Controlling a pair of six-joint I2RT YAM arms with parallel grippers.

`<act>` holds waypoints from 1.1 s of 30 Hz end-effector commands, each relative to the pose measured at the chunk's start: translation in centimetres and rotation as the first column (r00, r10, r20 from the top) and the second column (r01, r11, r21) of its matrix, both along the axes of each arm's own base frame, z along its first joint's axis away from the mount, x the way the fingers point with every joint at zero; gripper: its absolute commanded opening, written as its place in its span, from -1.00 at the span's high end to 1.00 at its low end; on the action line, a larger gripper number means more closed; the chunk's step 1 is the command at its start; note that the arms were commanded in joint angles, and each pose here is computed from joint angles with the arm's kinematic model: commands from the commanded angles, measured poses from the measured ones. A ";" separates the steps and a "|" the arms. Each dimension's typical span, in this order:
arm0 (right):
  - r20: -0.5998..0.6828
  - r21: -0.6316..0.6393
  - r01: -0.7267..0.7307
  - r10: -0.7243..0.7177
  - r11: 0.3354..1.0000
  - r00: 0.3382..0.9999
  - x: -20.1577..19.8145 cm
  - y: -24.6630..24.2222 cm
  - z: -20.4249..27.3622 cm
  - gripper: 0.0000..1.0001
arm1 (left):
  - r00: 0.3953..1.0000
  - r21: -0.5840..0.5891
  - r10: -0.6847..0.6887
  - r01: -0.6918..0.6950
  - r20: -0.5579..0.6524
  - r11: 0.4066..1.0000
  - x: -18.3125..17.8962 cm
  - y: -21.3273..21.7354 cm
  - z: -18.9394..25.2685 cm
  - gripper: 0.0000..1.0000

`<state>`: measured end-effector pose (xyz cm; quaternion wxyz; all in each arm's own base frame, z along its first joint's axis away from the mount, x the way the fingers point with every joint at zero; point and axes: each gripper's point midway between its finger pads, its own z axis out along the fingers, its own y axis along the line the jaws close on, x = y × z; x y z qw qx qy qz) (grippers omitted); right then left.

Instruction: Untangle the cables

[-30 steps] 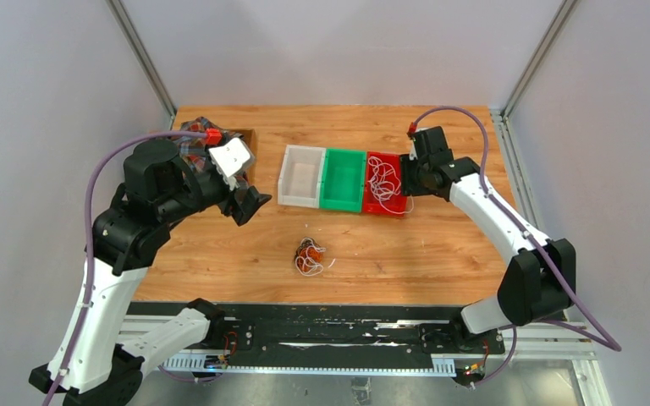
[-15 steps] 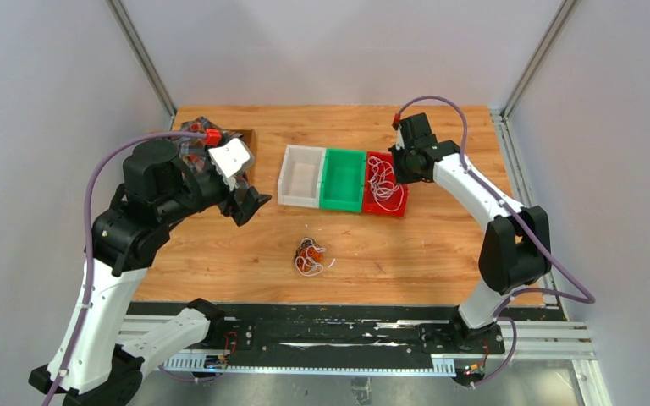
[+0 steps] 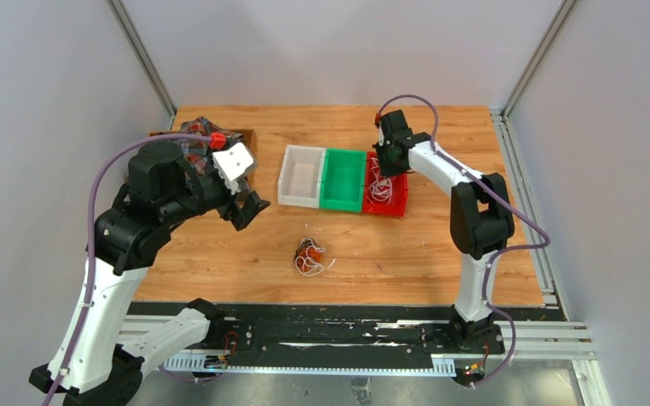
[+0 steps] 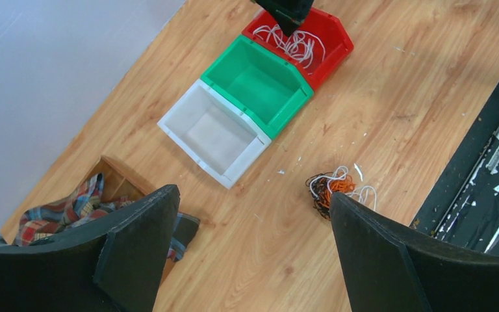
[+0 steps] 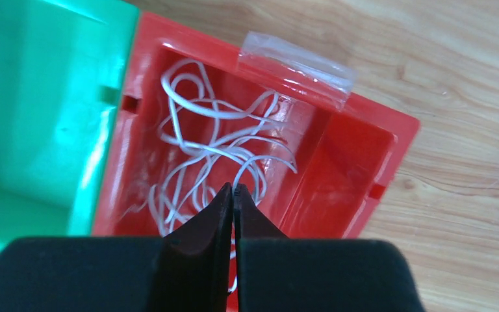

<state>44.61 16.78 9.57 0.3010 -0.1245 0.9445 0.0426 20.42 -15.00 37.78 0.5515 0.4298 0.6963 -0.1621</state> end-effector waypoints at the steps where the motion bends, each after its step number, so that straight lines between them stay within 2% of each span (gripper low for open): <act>1: -0.023 -0.088 0.001 -0.003 0.996 1.000 0.4 -0.3 -2.9 0.99 | 1.000 0.022 0.004 -0.003 -0.017 1.000 0.0 0.2 -0.7 -0.82; 3: -0.006 -0.119 0.012 -0.013 0.993 1.000 0.6 -0.6 -3.0 0.95 | 0.999 0.021 0.003 -0.003 -0.032 1.000 0.0 0.2 -1.1 -0.83; 6: 0.039 -0.120 0.031 -0.026 0.992 0.999 0.9 -0.7 -1.6 0.78 | 0.997 0.026 0.011 -0.009 -0.072 1.000 0.0 0.1 -2.4 -0.91; 13: 0.162 -0.104 0.066 -0.049 0.992 0.986 0.8 -1.3 4.6 0.34 | 0.974 0.109 0.023 0.001 -0.225 0.994 0.1 0.2 -7.6 -0.99; 23: 0.281 -0.104 -0.020 0.048 0.994 0.958 -3.1 0.0 11.0 -0.48 | 0.952 0.164 0.049 0.001 -0.301 0.987 1.0 0.1 -12.0 -0.96; 26: 0.308 -0.132 -0.071 0.109 0.989 0.945 -5.3 1.3 11.9 -0.56 | 0.950 0.181 0.065 -0.009 -0.306 0.984 1.5 0.3 -12.8 -0.96; 27: 0.329 -0.121 -0.073 0.110 0.990 0.938 -5.7 1.8 12.4 -0.57 | 0.949 0.182 0.069 -0.013 -0.306 0.983 1.6 0.3 -13.0 -0.96; 29: 0.359 -0.062 0.000 0.022 0.998 0.933 -6.1 1.2 12.4 -0.58 | 0.950 0.178 0.073 -0.019 -0.304 0.984 1.7 0.4 -13.4 -0.96; 31: 0.351 0.048 0.012 -0.028 0.999 0.936 -6.5 1.0 12.5 -0.60 | 0.954 0.173 0.085 -0.035 -0.288 0.984 2.0 0.5 -13.6 -0.96; 33: 0.343 0.204 -0.060 -0.014 0.977 0.939 -7.6 2.3 12.8 -0.61 | 0.956 0.171 0.099 -0.052 -0.276 0.984 2.3 0.7 -13.8 -0.96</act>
